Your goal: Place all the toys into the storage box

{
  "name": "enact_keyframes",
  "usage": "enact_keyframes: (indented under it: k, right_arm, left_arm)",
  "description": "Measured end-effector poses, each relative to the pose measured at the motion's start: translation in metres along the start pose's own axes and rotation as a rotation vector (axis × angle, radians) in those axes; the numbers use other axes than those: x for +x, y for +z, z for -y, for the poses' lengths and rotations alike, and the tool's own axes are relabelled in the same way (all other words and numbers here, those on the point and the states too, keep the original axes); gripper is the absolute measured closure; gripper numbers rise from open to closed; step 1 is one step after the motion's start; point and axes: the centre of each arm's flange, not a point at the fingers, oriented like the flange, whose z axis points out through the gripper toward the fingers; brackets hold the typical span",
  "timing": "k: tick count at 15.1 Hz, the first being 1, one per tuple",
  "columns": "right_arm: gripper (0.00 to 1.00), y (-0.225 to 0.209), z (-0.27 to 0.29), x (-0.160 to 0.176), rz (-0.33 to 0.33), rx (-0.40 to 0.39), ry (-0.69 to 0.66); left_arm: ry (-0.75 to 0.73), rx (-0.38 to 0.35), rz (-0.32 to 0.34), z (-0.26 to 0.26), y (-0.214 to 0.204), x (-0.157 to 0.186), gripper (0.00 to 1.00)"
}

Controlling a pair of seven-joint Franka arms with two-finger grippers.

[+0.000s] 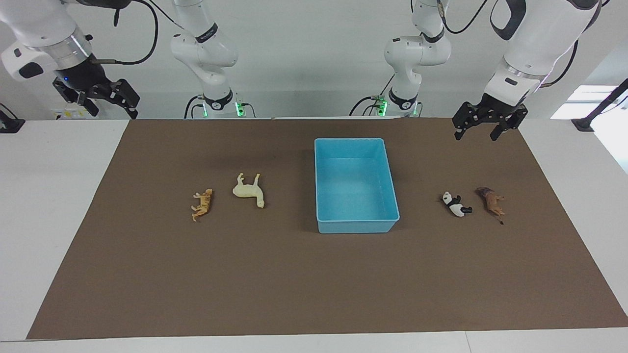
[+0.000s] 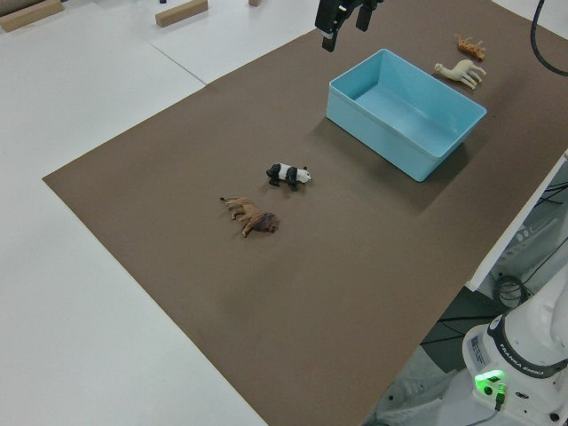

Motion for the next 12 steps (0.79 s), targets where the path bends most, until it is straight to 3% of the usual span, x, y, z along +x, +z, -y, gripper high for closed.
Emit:
enact_keyframes:
  k: [12]
  right_arm:
    - [0.00,0.0083,0.0024,0.0072,-0.031,-0.013,0.045]
  left_arm:
    - [0.000,0.000,0.000,0.0000,0.0000,0.0000,0.00]
